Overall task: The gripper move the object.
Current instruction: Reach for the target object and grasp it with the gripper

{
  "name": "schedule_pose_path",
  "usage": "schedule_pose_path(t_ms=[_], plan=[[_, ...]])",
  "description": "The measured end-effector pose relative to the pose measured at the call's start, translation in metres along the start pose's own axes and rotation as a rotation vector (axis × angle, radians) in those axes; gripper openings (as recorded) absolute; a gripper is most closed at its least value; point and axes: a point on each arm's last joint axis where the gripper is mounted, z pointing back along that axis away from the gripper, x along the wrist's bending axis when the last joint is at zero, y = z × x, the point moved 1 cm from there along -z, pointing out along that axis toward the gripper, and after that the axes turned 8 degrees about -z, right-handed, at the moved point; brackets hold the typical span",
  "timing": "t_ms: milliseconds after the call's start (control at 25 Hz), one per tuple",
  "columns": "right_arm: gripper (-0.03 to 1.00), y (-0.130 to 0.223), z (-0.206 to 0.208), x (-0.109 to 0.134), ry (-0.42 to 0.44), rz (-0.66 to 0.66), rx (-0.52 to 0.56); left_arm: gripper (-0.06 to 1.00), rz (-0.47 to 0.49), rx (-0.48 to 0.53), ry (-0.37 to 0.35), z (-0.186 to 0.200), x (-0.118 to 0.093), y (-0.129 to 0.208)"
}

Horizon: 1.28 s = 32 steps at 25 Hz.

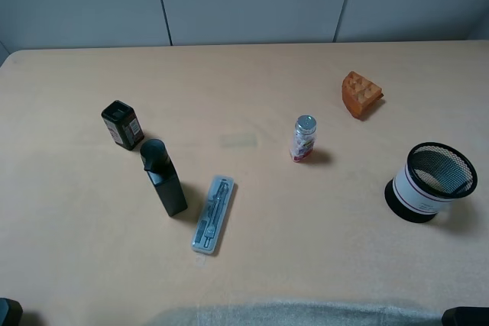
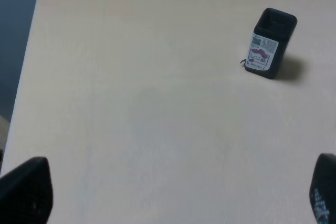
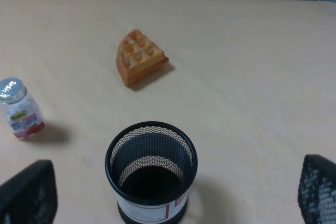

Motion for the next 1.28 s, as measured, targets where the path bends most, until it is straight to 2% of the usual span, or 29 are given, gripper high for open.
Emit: schedule_pose_path(t_ms=[720, 1080, 1280], plan=[[0.69, 0.000, -0.001, 0.000, 0.001, -0.008, 0.005, 0.98, 0.000, 0.000, 0.000, 0.000, 0.000, 0.000], [0.69, -0.034, -0.023, 0.005, 0.024, -0.032, 0.171, 0.98, 0.000, 0.000, 0.000, 0.000, 0.000, 0.000], [0.69, -0.056, -0.038, 0.008, 0.043, -0.099, 0.251, 0.98, 0.000, 0.000, 0.000, 0.000, 0.000, 0.000]])
